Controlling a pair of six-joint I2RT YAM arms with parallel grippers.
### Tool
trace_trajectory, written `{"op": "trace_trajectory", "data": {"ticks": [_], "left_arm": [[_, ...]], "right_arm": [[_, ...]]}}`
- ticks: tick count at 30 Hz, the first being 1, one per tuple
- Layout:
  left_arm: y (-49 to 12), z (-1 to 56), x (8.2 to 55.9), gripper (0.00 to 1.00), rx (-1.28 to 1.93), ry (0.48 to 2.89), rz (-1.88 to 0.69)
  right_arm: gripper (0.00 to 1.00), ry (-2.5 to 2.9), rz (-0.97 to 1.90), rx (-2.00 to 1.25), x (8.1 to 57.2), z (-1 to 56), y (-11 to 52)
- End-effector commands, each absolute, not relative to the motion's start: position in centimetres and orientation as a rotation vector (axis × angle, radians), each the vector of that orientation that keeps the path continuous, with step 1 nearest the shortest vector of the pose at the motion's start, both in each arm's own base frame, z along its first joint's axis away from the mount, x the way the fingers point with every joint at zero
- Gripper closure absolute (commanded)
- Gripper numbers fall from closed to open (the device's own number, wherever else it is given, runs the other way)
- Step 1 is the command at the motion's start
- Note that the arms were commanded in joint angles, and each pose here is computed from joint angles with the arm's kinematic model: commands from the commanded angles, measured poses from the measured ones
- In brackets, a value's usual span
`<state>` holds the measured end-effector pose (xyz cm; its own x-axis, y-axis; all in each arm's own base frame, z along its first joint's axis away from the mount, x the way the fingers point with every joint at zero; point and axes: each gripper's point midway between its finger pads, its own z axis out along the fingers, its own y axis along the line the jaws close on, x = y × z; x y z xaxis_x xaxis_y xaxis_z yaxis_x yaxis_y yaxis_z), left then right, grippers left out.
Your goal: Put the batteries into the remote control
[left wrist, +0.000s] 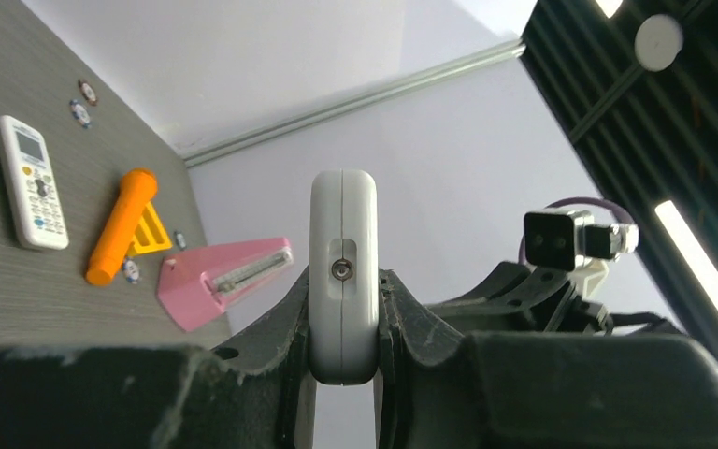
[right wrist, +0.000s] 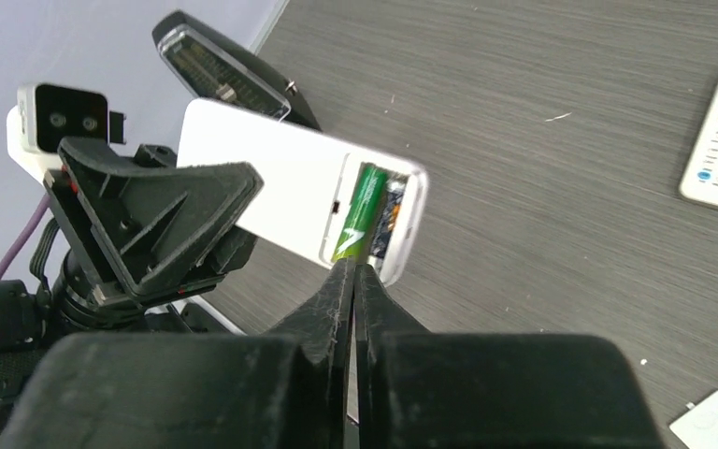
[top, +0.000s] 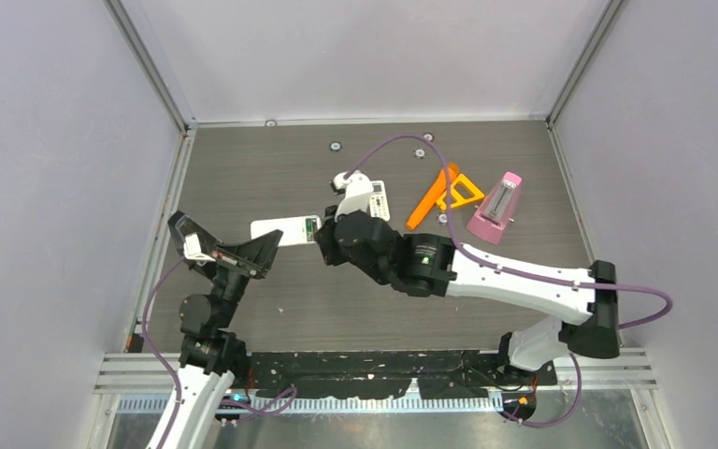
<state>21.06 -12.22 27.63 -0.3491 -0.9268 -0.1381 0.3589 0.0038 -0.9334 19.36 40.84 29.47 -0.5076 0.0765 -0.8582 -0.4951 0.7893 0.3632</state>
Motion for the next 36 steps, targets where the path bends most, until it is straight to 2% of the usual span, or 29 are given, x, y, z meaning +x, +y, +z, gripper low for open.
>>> {"op": "trace_trajectory", "data": {"ticks": [1, 4, 12, 20, 27, 36], "left_arm": [[-13.0, 29.6, 19.7, 1.00, -0.453, 1.240, -1.466], [-13.6, 29.1, 19.6, 1.00, -0.362, 1.306, -1.387], [-14.5, 25.8, 20.5, 1.00, -0.179, 1.527, -1.173], [-15.3, 22.1, 22.6, 1.00, -0.123, 1.731, -1.038], [-18.8, 18.3, 23.4, 1.00, 0.003, 1.938, -0.847], [-21.9, 16.4, 24.1, 1.00, 0.138, 2.015, -0.622]], "right_arm": [[0.91, 1.879, 0.893, -0.163, 19.6, 34.4, 38.4], [0.81, 1.890, 0.905, -0.150, 19.3, 33.6, 37.2], [0.58, 2.082, 0.807, -0.152, 18.4, 25.0, 34.6], [0.55, 2.241, 0.812, -0.087, 18.4, 18.0, 33.7], [0.56, 2.367, 0.806, -0.011, 19.0, 12.6, 33.2], [0.55, 2.492, 0.723, 0.075, 19.1, 7.5, 32.5]]}}
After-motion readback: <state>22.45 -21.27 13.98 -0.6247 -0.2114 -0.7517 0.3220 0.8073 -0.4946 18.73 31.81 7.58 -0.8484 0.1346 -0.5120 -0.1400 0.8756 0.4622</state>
